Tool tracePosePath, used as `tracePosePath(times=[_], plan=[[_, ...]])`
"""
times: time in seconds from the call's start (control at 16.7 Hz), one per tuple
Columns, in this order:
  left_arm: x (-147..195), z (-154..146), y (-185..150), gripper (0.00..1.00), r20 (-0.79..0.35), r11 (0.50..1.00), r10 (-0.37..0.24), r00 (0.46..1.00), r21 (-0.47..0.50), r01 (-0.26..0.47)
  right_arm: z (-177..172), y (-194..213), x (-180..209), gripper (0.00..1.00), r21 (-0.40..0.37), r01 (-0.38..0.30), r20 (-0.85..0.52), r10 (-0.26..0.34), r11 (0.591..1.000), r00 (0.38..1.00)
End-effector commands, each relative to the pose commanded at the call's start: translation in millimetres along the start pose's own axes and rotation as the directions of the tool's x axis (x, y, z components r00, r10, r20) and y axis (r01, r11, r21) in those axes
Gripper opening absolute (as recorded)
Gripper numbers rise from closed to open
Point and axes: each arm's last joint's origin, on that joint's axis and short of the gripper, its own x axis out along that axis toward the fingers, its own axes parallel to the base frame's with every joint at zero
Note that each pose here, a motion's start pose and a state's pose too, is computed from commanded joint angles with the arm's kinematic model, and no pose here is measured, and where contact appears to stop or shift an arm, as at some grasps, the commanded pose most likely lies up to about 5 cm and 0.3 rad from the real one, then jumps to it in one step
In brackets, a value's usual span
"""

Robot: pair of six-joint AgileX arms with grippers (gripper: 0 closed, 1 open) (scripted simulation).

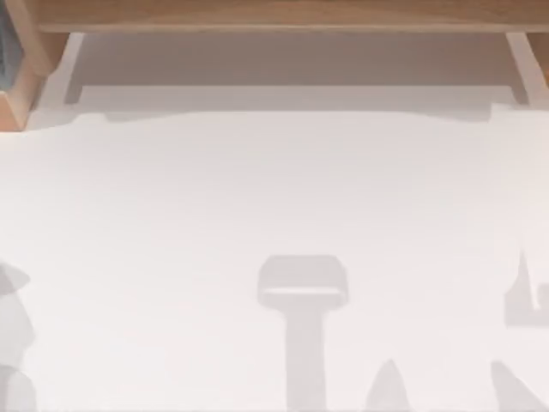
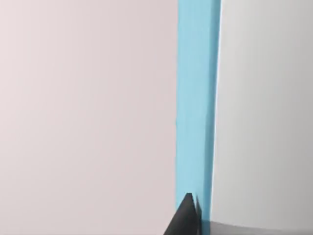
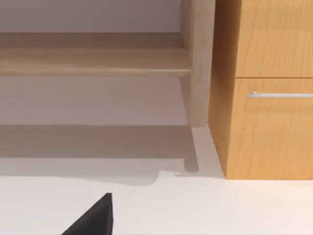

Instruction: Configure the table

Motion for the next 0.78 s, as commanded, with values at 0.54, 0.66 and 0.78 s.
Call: tracePosePath(times=[0.54,0.66,0.78], plan=[[57.3,48.4,-22.0,0.00,0.341,0.884,-0.210,0.916,0.466,0.029,0.0,0.0,0.0,1.00,0.000,0.000,0.000,0.000,1.000,1.000],[62.7,57.6,-28.9,0.00,0.380,0.868,-0.240,0.893,0.496,0.022,0.0,0.0,0.0,1.00,0.000,0.000,0.000,0.000,1.000,1.000],[62.9,57.9,-29.1,0.00,0.381,0.867,-0.242,0.892,0.497,0.022,0.0,0.0,0.0,1.00,0.000,0.000,0.000,0.000,1.000,1.000]])
